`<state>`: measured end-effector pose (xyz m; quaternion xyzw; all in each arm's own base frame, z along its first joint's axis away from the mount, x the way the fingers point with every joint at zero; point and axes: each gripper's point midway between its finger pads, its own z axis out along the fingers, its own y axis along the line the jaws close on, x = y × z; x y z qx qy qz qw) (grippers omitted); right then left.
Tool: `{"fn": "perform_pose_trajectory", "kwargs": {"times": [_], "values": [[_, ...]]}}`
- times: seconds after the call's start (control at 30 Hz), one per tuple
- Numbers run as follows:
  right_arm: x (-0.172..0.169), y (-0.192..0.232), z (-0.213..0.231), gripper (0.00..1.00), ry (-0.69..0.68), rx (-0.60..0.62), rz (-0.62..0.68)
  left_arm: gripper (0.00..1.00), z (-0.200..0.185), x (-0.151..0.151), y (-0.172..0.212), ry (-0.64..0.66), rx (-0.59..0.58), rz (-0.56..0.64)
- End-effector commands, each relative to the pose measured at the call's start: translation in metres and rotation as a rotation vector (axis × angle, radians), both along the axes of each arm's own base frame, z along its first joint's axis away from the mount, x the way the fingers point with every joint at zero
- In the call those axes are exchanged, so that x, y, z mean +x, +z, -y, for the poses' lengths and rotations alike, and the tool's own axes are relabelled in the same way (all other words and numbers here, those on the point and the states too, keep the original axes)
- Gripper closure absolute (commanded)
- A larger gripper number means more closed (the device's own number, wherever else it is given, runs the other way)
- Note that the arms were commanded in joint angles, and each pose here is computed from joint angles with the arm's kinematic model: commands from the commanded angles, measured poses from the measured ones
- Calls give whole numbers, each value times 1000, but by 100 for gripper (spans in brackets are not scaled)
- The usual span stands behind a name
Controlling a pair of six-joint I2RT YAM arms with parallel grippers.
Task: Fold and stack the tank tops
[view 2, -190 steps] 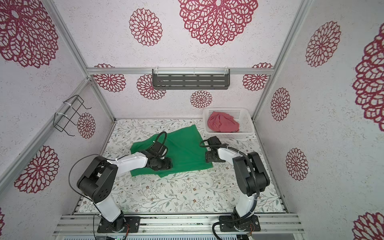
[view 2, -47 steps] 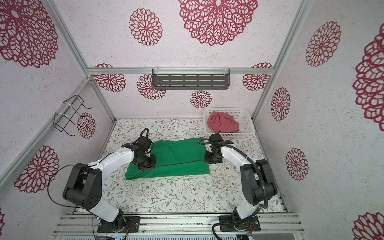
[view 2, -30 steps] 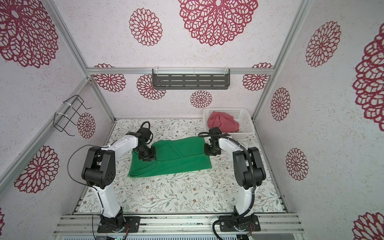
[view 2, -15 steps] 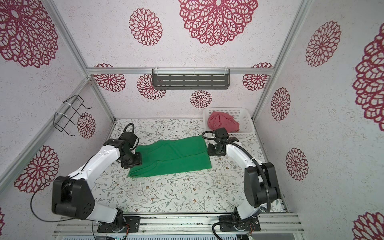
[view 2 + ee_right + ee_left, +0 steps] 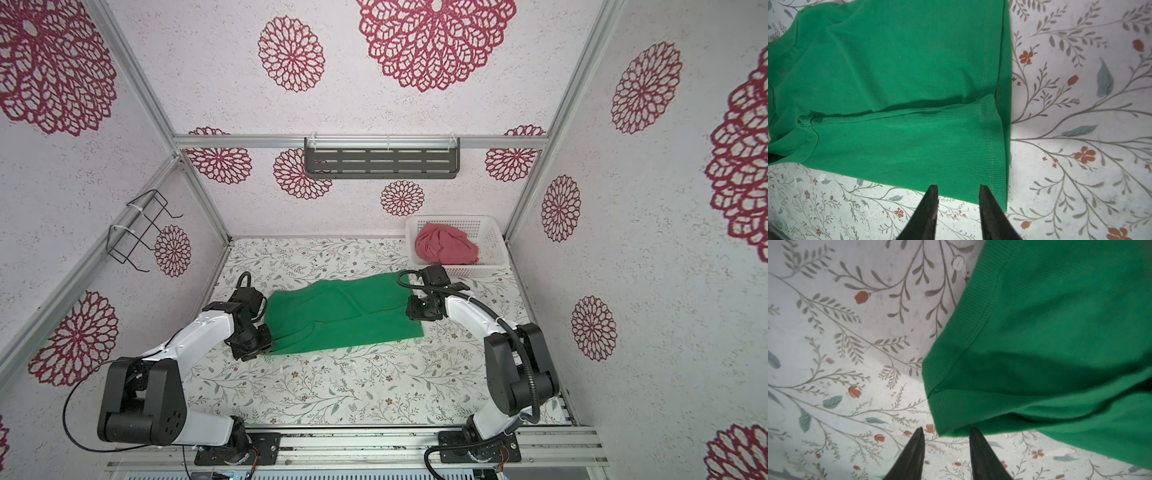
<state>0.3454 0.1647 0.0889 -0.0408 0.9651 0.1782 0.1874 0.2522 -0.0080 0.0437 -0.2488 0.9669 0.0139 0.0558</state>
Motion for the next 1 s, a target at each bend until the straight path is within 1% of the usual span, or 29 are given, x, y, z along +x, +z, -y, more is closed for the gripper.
{"fn": "perform_pose_trajectory", "kwargs": {"times": [0.0,0.13,0.2,0.37,0.57,0.67,0.73,0.77,0.83,0.87,0.93,0.97], "values": [[1,2,-2,64,-11,21,6,71,1,19,-2,13,-6,54],[4,-6,0,64,-22,9,7,92,1,23,-3,0,-2,45],[7,-10,0,64,-30,7,9,97,-2,25,-1,-3,3,41],[20,-24,6,64,-61,-36,36,98,-14,31,-4,1,-3,9],[35,-43,14,64,-109,-57,49,98,-23,49,-15,0,-14,-31],[37,-53,23,65,-137,-93,47,96,-27,52,-27,-6,-18,-75],[38,-60,26,65,-144,-104,39,93,-30,54,-36,-4,-22,-99],[38,-61,27,65,-143,-104,39,90,-30,55,-39,-3,-26,-108],[39,-59,27,65,-137,-105,40,79,-31,56,-43,-8,-24,-128],[40,-55,27,65,-131,-107,47,75,-32,56,-42,-12,-23,-133],[41,-38,30,64,-127,-117,78,69,-35,51,-34,-19,-3,-135],[41,-27,32,64,-124,-121,95,64,-38,49,-28,-22,12,-127]]}}
